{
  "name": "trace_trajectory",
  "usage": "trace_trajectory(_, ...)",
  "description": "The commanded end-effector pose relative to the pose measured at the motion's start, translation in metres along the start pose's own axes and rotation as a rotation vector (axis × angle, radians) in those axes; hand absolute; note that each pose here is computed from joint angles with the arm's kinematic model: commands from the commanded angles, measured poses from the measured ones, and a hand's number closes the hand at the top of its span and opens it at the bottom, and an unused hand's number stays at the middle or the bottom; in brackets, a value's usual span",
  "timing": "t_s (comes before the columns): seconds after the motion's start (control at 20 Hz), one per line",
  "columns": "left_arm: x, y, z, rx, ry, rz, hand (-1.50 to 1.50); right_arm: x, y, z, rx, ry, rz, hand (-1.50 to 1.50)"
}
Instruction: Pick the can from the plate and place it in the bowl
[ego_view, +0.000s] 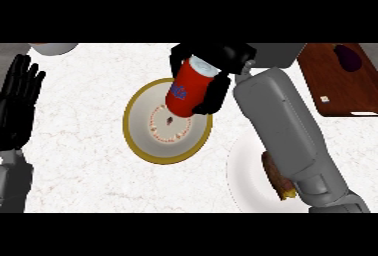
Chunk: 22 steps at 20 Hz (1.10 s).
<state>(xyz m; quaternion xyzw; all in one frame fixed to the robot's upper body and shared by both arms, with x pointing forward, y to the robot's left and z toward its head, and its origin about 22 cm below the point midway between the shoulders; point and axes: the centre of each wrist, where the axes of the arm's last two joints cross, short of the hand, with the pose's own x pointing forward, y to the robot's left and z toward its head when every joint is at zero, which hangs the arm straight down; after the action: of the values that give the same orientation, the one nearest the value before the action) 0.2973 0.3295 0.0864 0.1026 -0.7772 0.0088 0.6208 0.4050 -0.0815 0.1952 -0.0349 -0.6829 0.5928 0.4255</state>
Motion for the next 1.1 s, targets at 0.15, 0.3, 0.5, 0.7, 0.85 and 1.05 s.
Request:
trace_trajectory(0.15, 0.004, -0.016, 0.0, -0.003, -0.018, -0.002, 0.0, -0.009, 0.073, -0.028, 0.001, 0.123, 0.142, 1.5)
trace_trajectory(0.3, -0.009, -0.015, 0.007, -0.013, -0.01, -0.001, 0.0, -0.026, 0.077, -0.027, -0.029, 0.236, 0.004, 1.5)
trace_trajectory(0.5, 0.006, -0.01, -0.01, -0.043, -0.003, 0.016, 0.0, -0.043, 0.102, -0.027, -0.026, 0.247, -0.147, -1.5)
trace_trajectory(0.7, 0.001, -0.029, -0.01, -0.041, -0.02, 0.023, 0.0, -0.057, 0.112, -0.021, -0.085, 0.176, -0.318, -1.5)
trace_trajectory(0.85, -0.014, -0.022, 0.002, -0.025, -0.012, 0.006, 0.0, -0.057, 0.103, -0.022, -0.221, 0.112, -0.396, -1.5)
trace_trajectory(1.05, -0.015, -0.013, 0.002, -0.013, -0.011, 0.015, 0.0, -0.057, 0.082, -0.023, -0.412, 0.093, -0.446, -1.5)
